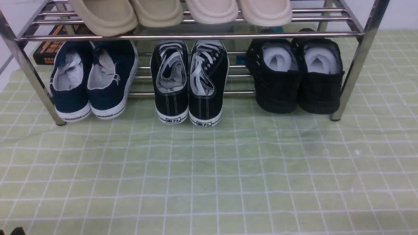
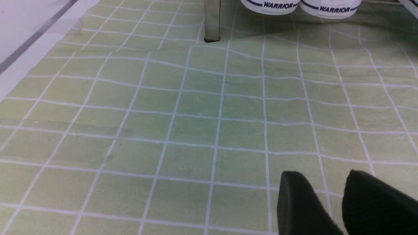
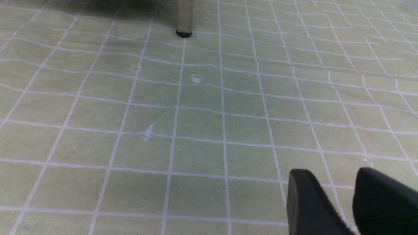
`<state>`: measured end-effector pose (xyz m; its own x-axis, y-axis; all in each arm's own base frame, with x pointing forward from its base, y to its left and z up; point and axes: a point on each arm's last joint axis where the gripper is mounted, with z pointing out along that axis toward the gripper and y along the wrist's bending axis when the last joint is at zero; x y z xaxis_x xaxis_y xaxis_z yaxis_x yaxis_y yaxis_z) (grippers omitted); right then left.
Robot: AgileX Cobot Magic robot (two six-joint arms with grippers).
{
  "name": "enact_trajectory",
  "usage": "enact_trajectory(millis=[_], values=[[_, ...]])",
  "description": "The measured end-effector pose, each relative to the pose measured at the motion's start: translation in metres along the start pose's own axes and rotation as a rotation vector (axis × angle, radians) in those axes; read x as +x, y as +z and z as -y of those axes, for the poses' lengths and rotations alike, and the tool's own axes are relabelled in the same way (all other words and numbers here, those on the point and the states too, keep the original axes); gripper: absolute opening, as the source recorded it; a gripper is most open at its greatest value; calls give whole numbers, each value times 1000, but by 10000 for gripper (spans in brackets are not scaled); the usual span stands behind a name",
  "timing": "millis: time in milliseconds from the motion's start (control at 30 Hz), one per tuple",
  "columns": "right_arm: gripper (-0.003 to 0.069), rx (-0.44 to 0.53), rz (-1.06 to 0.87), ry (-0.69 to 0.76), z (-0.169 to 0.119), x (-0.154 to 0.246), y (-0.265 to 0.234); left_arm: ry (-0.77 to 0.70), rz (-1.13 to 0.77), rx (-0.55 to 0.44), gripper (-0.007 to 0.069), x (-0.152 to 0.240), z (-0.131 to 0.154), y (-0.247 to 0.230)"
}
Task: Take the shoes off the shelf with your hand from the green coffee tablecloth.
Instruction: 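Grasp the leftmost shoe on the bottom shelf of the shoe rack with the left gripper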
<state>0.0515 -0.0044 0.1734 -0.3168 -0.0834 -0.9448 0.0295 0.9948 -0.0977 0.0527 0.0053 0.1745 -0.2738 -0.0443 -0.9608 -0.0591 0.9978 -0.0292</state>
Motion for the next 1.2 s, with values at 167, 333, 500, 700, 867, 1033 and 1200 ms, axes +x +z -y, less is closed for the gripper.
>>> enact_trajectory(millis=[167, 333, 500, 700, 867, 1033, 1200], values=[[237, 0, 0, 0, 0, 0, 0, 0, 0, 0, 239, 0, 0, 0], [237, 0, 0, 0, 0, 0, 0, 0, 0, 0, 239, 0, 0, 0], [237, 0, 0, 0, 0, 0, 0, 0, 0, 0, 239, 0, 0, 0], [237, 0, 0, 0, 0, 0, 0, 3, 0, -1, 239, 0, 0, 0], [237, 0, 0, 0, 0, 0, 0, -83, -2, 11, 239, 0, 1, 0], [237, 0, 0, 0, 0, 0, 0, -484, -18, 77, 239, 0, 7, 0], [237, 0, 0, 0, 0, 0, 0, -912, -60, 137, 239, 0, 13, -1]])
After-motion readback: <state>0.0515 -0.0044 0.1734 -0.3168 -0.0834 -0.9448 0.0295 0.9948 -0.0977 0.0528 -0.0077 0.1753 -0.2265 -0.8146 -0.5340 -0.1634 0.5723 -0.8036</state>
